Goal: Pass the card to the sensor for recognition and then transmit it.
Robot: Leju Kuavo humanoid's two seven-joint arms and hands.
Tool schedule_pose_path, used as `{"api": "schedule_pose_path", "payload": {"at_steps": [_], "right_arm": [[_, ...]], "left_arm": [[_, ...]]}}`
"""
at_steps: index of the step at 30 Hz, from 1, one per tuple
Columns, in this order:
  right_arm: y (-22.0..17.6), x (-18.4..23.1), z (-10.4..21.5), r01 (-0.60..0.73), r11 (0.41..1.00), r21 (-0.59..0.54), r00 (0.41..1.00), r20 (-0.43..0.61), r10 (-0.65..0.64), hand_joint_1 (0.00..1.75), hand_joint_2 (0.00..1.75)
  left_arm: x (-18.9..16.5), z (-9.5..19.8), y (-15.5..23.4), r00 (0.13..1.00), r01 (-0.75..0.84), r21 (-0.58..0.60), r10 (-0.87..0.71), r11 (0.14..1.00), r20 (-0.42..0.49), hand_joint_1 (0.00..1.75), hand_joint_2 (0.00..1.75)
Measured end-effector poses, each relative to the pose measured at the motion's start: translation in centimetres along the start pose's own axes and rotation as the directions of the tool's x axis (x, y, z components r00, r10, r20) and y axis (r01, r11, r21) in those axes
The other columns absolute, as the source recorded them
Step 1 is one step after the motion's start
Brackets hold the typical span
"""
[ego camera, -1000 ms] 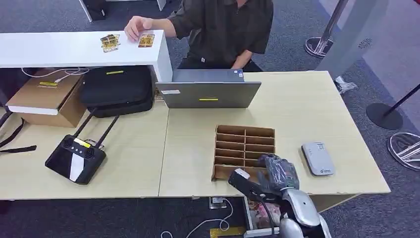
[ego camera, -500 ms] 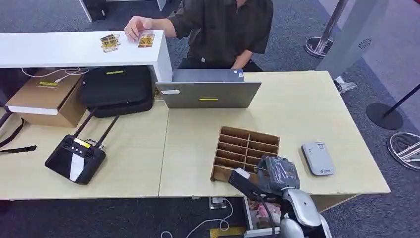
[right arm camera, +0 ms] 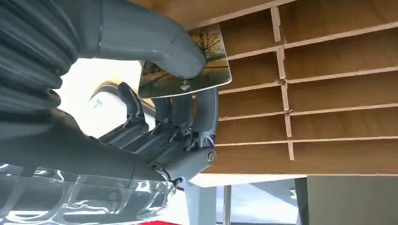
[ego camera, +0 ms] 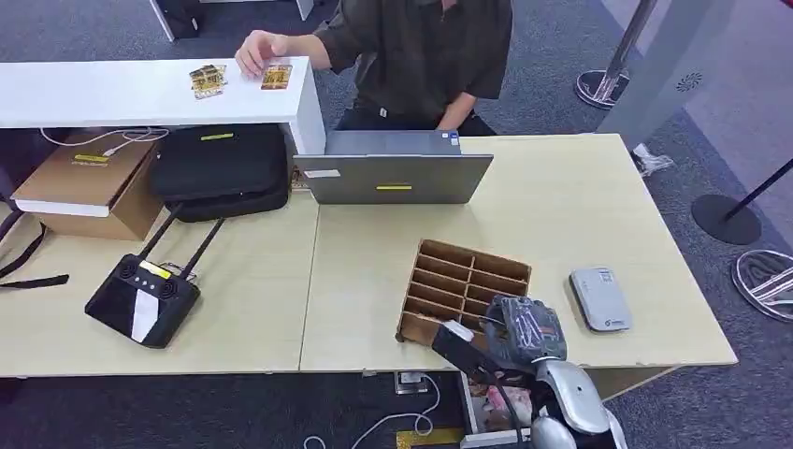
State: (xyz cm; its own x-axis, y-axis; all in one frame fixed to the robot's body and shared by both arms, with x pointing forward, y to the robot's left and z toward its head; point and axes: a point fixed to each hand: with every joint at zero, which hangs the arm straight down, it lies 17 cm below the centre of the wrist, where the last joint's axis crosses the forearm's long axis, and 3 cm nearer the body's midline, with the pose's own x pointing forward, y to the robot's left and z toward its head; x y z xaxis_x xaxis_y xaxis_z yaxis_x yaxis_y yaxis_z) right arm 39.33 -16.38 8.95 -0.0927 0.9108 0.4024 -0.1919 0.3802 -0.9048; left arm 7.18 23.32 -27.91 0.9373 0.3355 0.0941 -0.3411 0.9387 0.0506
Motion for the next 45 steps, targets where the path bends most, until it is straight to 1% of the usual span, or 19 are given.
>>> {"api": "schedule_pose_path", "payload": {"at_steps": [6,8,9,11,14,16,19,20,21,22,23,24,25,29,34,37,39,42,45], "right_arm": [[0.0,0.0,0.0,-0.001,1.000,0.001,1.000,0.000,0.001,1.45,1.75],[0.0,0.0,0.0,0.000,1.000,0.001,1.000,0.001,0.000,1.59,1.75],[0.0,0.0,0.0,0.002,1.000,0.000,1.000,0.003,-0.002,1.75,1.75],[-0.1,0.2,0.0,0.013,1.000,-0.003,1.000,0.012,-0.013,1.75,1.75],[-1.7,0.8,-0.1,0.028,0.997,-0.077,0.999,0.042,-0.025,1.75,1.75],[-4.6,1.5,0.0,0.035,0.978,-0.204,0.997,0.078,-0.020,1.75,1.75],[-10.2,2.4,1.2,0.042,0.908,-0.418,0.993,0.116,0.008,1.75,1.75],[-12.5,2.8,2.1,0.039,0.867,-0.497,0.992,0.126,0.028,1.75,1.75],[-14.5,3.3,3.1,0.034,0.821,-0.570,0.990,0.134,0.051,1.75,1.75],[-17.3,3.8,4.9,0.037,0.738,-0.673,0.986,0.144,0.081,1.75,1.75],[-19.5,4.1,6.6,0.049,0.661,-0.749,0.984,0.151,0.097,1.75,1.75],[-21.3,4.3,8.2,0.066,0.598,-0.799,0.983,0.156,0.100,1.75,1.75],[-22.2,4.3,9.1,0.071,0.568,-0.820,0.982,0.156,0.103,1.75,1.75],[-23.8,4.2,11.0,0.076,0.514,-0.854,0.983,0.150,0.104,1.75,1.75],[-23.9,4.0,11.0,0.089,0.520,-0.850,0.984,0.155,0.084,1.75,1.75],[-24.1,4.1,11.1,0.094,0.512,-0.854,0.984,0.157,0.081,1.75,1.75],[-24.7,4.3,11.7,0.102,0.483,-0.870,0.982,0.164,0.088,1.75,1.75],[-26.0,4.7,13.4,0.145,0.401,-0.905,0.976,0.197,0.093,1.75,1.75],[-26.6,4.8,13.9,0.172,0.369,-0.913,0.972,0.219,0.087,1.75,1.75]], "left_arm": [[0.0,0.0,0.0,1.000,0.000,0.000,0.000,1.000,0.000,0.00,0.00],[0.0,0.0,0.0,1.000,0.000,0.000,0.000,1.000,0.000,0.00,0.00],[0.0,0.0,0.0,1.000,0.000,0.000,0.000,1.000,0.000,0.00,0.00],[0.0,0.0,0.0,1.000,0.000,0.000,0.000,1.000,0.000,0.00,0.00],[0.0,0.0,0.0,1.000,-0.005,0.000,0.005,1.000,0.003,0.00,0.00],[0.2,0.0,0.0,1.000,-0.015,0.002,0.015,1.000,0.010,0.00,0.00],[0.2,0.0,0.1,0.999,-0.035,0.009,0.035,0.999,0.015,0.00,0.00],[0.2,0.0,0.1,0.999,-0.041,0.011,0.041,0.999,0.016,0.00,0.00],[0.2,0.0,0.1,0.999,-0.043,0.013,0.043,0.999,0.018,0.00,0.00],[0.2,0.0,0.0,0.999,-0.040,0.012,0.040,0.999,0.017,0.00,0.00],[0.1,0.0,-0.1,0.999,-0.038,0.012,0.038,0.999,0.017,0.00,0.00],[0.1,0.0,-0.1,0.999,-0.038,0.012,0.038,0.999,0.017,0.00,0.00],[0.1,0.0,-0.1,0.999,-0.037,0.012,0.037,0.999,0.017,0.00,0.00],[0.1,0.1,-0.2,0.999,-0.035,0.012,0.035,0.999,0.016,0.00,0.00],[0.2,0.1,-0.3,0.999,-0.035,0.011,0.035,0.999,0.013,0.00,0.00],[0.2,0.1,-0.3,0.999,-0.035,0.011,0.035,0.999,0.012,0.00,0.00],[0.3,0.1,-0.3,0.999,-0.037,0.011,0.037,0.999,0.011,0.00,0.00],[0.3,0.1,-0.3,0.999,-0.044,0.012,0.044,0.999,0.010,0.00,0.00],[0.3,0.1,-0.3,0.999,-0.049,0.015,0.049,0.999,0.010,0.00,0.00]]}}
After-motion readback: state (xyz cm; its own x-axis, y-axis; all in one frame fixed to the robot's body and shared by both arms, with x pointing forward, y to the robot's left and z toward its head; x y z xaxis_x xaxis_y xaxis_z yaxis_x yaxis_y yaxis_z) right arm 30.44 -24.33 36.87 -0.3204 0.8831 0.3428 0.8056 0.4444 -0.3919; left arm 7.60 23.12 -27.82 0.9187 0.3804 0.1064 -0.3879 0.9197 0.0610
